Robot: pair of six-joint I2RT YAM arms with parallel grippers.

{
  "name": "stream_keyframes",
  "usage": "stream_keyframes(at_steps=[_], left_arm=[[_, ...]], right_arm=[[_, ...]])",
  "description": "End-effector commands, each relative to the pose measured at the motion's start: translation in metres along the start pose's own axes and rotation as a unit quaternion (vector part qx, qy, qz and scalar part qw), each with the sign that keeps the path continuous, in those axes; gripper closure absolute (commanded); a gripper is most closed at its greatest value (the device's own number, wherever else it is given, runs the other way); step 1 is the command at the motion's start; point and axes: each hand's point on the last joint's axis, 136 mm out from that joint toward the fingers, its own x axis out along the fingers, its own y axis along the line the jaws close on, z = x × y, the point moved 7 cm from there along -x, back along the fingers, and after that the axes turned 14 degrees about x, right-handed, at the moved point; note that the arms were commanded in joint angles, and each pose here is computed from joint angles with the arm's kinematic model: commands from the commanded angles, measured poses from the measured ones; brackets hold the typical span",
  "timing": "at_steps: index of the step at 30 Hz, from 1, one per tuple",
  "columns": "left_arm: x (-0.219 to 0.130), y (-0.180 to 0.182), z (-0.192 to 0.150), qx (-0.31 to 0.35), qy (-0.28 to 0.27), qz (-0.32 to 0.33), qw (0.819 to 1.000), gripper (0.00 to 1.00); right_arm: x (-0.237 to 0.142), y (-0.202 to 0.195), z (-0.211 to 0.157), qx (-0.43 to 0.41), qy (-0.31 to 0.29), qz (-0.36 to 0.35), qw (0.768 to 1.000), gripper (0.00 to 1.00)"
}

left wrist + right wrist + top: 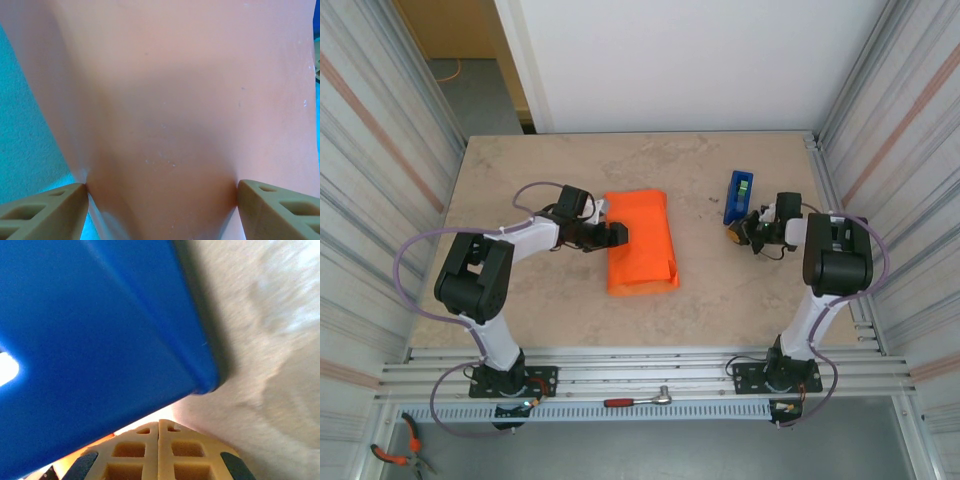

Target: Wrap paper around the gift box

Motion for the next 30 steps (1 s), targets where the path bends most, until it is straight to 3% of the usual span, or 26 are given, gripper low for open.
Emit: stream_keyframes(at_steps=[1, 8, 16, 24, 30], left_arm=[[0.021, 0.04, -0.064, -0.039, 0.126, 0.112, 0.985, 0.23], [0.021, 0.04, -0.065, -0.038, 0.126, 0.113, 0.985, 0.23], [0.022, 0.041, -0.065, -0.039, 0.127, 0.113, 0.985, 0.23], [0.022, 0.04, -0.065, -0.039, 0.126, 0.112, 0.985, 0.23], [0.023, 0.041, -0.067, -0.04, 0.127, 0.113, 0.985, 0.23]], right_arm=[[-0.009, 0.038, -0.019, -0.056, 0.009, 0.014, 0.998, 1.0], [0.006, 0.089, -0.071, -0.16, 0.084, 0.006, 0.983, 1.0], [0.042, 0.117, -0.128, -0.272, 0.169, -0.057, 0.946, 1.0], [0.059, 0.117, -0.152, -0.331, 0.197, -0.114, 0.916, 1.0], [0.064, 0.115, -0.152, -0.348, 0.194, -0.136, 0.907, 1.0]])
